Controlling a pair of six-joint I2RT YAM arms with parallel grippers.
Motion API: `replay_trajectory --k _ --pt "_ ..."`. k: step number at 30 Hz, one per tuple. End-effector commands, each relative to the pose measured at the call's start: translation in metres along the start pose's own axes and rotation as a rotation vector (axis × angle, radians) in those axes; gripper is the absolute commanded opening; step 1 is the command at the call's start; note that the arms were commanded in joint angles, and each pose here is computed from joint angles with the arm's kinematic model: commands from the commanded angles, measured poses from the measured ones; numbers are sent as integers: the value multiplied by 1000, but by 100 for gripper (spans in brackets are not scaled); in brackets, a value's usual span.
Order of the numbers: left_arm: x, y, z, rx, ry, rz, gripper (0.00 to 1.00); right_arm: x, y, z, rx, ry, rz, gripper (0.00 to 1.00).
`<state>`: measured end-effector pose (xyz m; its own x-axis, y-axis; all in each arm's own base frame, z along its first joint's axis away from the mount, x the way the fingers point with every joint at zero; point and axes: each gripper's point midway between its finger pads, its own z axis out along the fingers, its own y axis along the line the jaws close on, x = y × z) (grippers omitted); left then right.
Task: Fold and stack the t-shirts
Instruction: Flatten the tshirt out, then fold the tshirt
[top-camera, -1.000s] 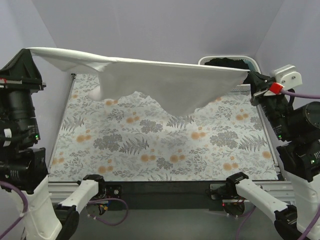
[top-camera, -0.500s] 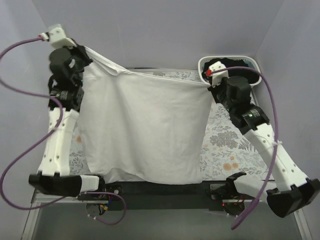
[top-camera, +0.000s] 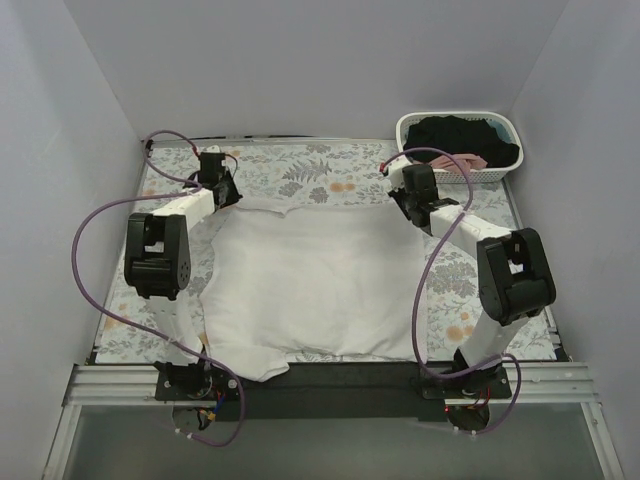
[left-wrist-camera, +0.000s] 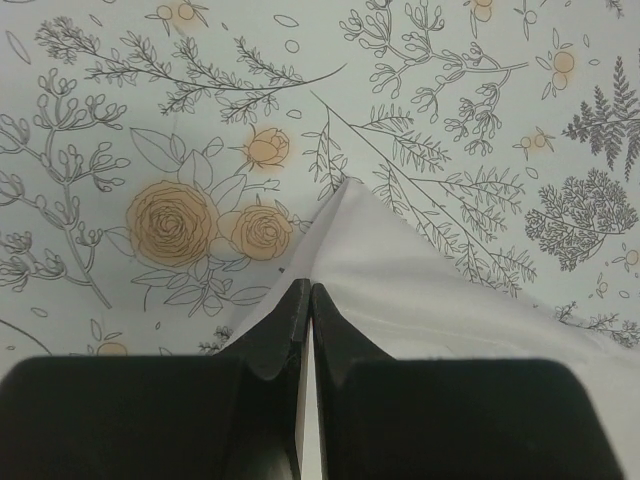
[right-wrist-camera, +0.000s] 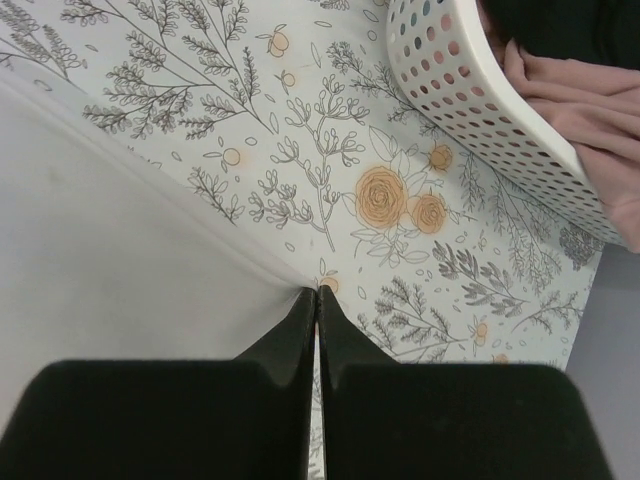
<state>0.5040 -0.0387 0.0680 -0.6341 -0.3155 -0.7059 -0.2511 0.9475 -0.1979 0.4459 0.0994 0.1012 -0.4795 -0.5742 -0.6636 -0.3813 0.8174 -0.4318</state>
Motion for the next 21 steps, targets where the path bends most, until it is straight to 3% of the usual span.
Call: replay_trajectory --k 1,6,12,21 --pt "-47 -18 -4 74 -117 -62 0 -43 -30 13 82 -118 15 1" --pt "-57 -20 -5 79 -117 -85 0 -33 -32 24 79 -89 22 1" --pt "-59 -14 -38 64 -113 -117 0 -23 -30 3 69 -78 48 1" --pt "-14 15 -102 -15 -35 -217 0 28 -5 -32 21 31 205 1"
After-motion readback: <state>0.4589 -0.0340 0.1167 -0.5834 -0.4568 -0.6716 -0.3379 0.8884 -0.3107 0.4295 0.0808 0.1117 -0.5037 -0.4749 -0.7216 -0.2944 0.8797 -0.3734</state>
